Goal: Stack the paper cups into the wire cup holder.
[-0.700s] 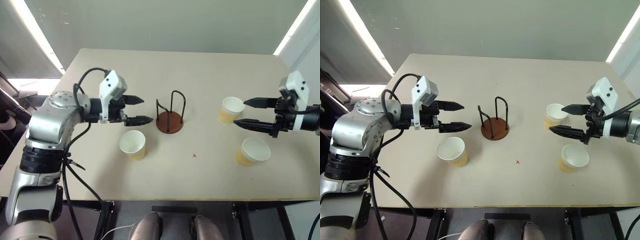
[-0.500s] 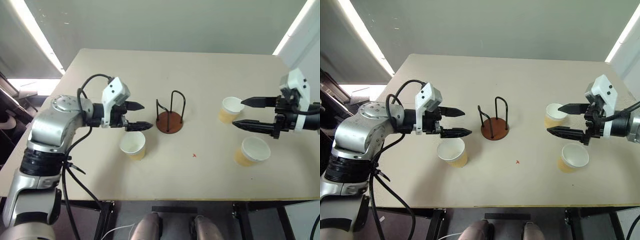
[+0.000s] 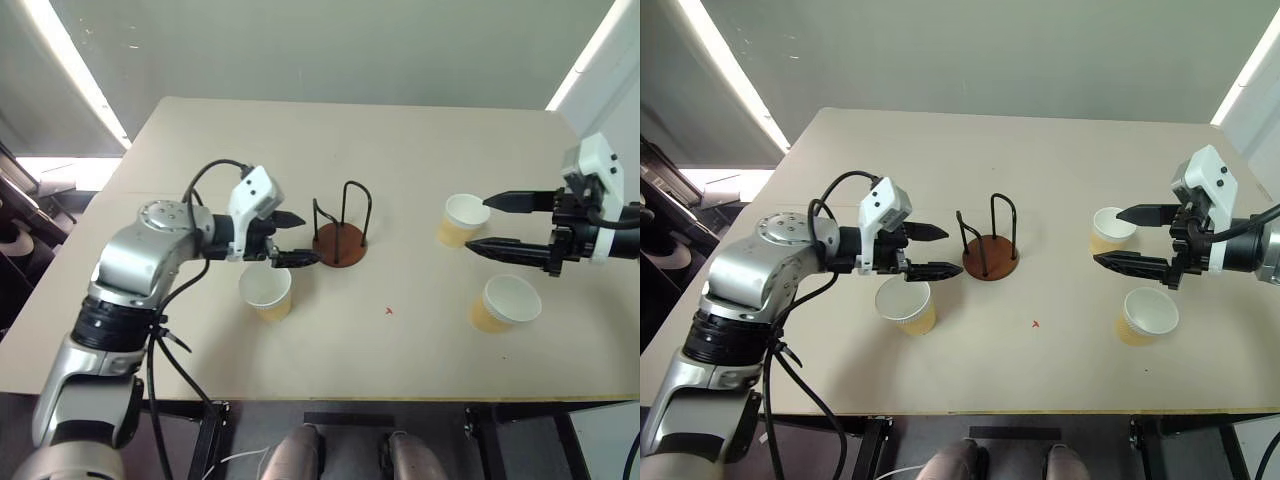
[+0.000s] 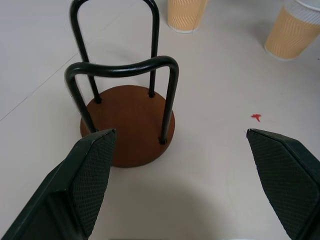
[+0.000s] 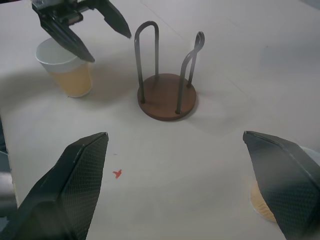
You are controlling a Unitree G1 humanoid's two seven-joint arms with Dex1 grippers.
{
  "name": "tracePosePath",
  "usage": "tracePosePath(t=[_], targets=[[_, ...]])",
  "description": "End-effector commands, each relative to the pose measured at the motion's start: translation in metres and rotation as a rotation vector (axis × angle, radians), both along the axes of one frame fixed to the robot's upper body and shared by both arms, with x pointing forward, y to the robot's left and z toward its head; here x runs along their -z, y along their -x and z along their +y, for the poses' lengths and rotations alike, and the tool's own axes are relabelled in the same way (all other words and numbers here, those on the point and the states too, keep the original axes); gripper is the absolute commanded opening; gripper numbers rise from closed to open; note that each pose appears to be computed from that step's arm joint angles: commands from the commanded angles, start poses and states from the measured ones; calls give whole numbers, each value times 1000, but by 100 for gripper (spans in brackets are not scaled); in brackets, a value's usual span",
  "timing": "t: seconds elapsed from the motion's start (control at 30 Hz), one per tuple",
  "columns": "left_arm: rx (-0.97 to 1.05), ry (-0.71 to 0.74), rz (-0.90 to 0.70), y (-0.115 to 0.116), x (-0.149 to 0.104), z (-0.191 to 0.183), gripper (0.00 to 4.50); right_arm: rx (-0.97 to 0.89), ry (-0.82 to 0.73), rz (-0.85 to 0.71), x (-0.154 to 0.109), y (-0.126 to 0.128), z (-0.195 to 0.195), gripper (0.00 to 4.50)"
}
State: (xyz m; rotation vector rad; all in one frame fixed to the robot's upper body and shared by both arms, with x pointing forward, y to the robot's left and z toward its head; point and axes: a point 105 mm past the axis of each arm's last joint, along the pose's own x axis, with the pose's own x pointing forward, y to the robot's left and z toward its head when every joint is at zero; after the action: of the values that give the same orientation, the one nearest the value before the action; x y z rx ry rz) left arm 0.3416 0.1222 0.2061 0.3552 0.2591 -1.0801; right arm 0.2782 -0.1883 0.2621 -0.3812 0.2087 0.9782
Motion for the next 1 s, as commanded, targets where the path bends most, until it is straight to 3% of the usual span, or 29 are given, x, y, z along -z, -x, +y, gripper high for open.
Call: tracePosePath(t=[0.03,0.7,0.83,1.0], targets=[[6,15,-54,-3,-13,-7,450,6,9,-71,-17,7,-2,448],[35,24,-61,-18,-3,-36,450,-89,30,-24,-17,32,15,448],[35,9,-82,-21,-2,-37,367,-76,31,-25,-17,32,13,450],[35,2,-100,-26,-3,-37,182,-56,32,-25,-15,31,9,450]])
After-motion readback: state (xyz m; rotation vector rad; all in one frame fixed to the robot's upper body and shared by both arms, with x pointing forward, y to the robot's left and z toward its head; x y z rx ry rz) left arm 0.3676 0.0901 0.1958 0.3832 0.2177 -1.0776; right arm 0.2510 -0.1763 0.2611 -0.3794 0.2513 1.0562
